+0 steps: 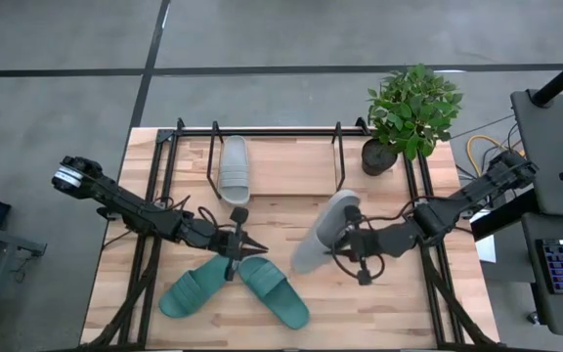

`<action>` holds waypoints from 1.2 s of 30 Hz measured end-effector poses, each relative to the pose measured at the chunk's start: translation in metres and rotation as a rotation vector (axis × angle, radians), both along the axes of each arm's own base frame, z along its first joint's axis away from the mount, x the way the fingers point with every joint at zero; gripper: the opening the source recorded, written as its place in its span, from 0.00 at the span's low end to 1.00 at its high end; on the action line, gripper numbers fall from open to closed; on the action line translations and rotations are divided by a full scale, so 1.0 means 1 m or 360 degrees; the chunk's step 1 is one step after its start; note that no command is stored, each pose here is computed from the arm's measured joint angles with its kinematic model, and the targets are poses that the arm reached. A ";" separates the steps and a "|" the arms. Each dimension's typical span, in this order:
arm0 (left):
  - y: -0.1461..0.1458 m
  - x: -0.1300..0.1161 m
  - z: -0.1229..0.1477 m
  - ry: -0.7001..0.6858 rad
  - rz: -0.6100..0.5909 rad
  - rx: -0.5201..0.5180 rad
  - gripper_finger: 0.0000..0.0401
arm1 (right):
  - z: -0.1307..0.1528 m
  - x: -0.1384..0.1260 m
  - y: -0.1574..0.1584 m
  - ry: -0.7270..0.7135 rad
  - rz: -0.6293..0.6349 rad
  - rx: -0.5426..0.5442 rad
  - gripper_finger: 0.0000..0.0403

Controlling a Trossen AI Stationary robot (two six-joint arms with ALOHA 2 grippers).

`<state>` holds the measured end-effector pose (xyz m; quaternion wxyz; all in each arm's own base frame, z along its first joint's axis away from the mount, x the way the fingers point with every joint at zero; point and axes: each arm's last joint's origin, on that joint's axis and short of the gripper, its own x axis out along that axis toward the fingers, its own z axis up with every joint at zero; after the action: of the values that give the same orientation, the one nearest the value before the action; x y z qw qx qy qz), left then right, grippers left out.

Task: Pick and place slides into the shelf
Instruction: Put the gray slide on the shelf

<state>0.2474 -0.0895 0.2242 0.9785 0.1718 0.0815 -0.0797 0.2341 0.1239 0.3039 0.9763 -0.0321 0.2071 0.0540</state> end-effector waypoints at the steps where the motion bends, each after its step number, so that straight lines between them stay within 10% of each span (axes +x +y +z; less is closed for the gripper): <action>1: 0.000 0.000 0.001 -0.0009 -0.0010 0.0049 0.02 | 0.003 0.001 0.000 -0.0018 -0.0021 0.0008 0.03; 18: 0.007 0.010 0.036 -0.0075 0.0594 0.1163 0.41 | 0.036 0.005 -0.011 -0.0250 -0.0540 0.0133 0.03; 23: 0.012 0.008 0.050 -0.0095 0.0961 0.1228 0.43 | 0.041 0.007 -0.019 -0.0299 -0.0687 0.0061 0.03; 36: 0.008 0.025 0.042 0.0168 0.1079 0.2307 0.43 | 0.056 0.020 -0.058 -0.0353 -0.0914 0.0004 0.03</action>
<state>0.2727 -0.0815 0.2665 0.5891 0.7266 0.2069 0.2868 0.2538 0.0660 0.3594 0.9683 0.0232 0.0997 -0.2278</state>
